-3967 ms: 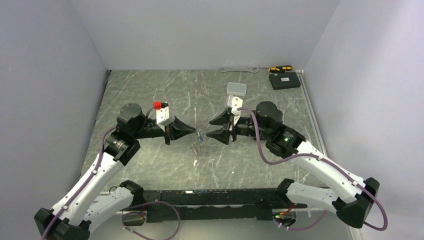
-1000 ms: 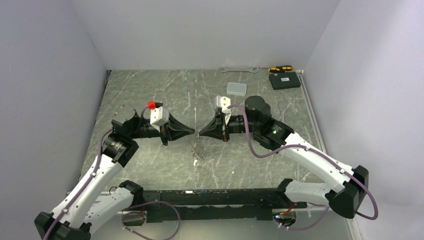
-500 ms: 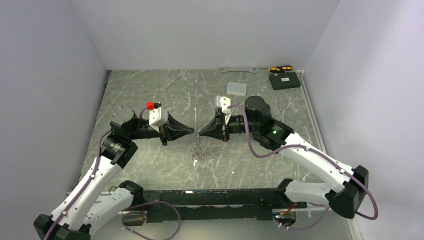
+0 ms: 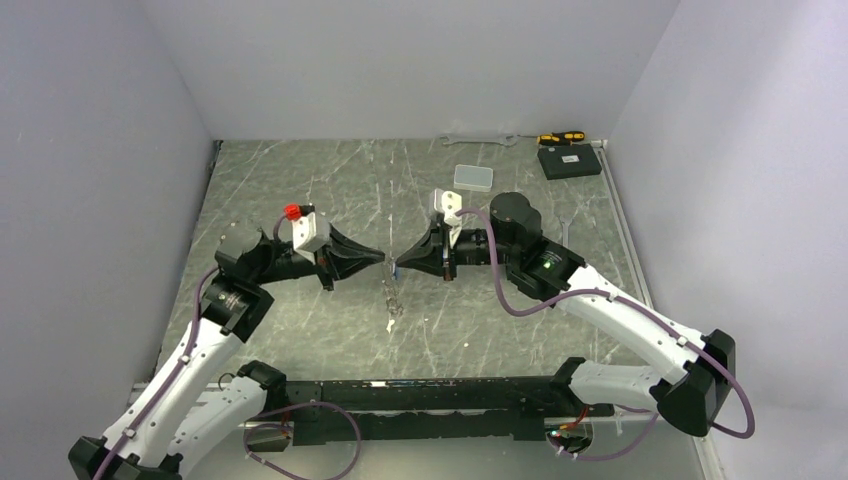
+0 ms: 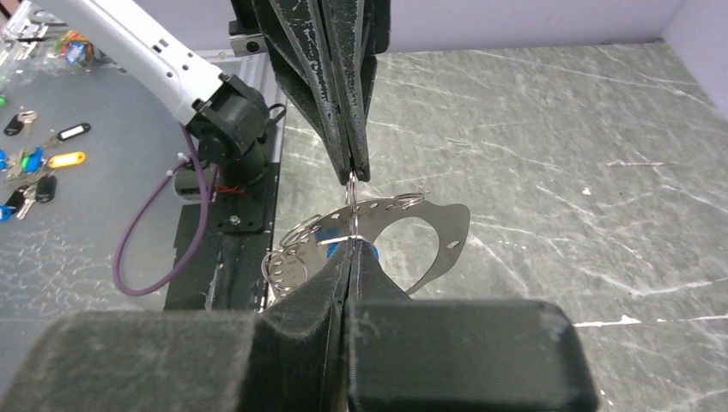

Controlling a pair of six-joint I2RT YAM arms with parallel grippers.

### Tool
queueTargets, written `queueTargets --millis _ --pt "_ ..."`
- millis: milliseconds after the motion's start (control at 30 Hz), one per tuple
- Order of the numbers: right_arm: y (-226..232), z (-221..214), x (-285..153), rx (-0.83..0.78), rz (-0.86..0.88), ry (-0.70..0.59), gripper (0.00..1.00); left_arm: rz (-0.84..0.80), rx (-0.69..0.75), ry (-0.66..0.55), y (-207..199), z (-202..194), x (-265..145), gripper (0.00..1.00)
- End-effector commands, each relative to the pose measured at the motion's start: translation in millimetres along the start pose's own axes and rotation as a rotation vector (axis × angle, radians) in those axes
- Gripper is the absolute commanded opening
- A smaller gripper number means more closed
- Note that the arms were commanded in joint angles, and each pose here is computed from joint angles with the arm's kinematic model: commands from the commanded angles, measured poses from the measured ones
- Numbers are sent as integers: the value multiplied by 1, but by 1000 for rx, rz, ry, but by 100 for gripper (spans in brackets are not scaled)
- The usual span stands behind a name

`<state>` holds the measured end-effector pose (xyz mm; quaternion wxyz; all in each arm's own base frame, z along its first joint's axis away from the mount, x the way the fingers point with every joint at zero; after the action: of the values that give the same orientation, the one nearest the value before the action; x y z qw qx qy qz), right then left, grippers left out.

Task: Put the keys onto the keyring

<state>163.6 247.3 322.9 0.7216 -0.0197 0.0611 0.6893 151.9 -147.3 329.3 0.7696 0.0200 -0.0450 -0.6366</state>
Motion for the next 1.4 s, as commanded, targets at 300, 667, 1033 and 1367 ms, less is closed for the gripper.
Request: queueTargets --millis 300,667,1033,1367 --pt "-17 15 17 -42 -125 -124 0 317 19 -300 11 37 -14 0" --pt "-21 3 36 -64 -210 -103 0 515 -27 -471 22 44 -22 0" --pt "-19 -6 33 -72 -285 -25 44 499 -8 -455 20 46 -22 0" --pt "-3 12 -7 -146 -377 -68 47 275 4 -195 -1 42 -20 0"
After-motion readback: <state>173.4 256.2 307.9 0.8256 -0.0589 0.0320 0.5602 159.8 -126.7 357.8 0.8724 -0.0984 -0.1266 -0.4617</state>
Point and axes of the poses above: each gripper's point midway between its finger pads, its own x axis out along the fingers, its own y axis along the line the jaws close on, z = x × y, the point moved 9 cm from there along -x, back along the fingers, and after that the axes turned 3 degrees about x, right-handed, at the moved point
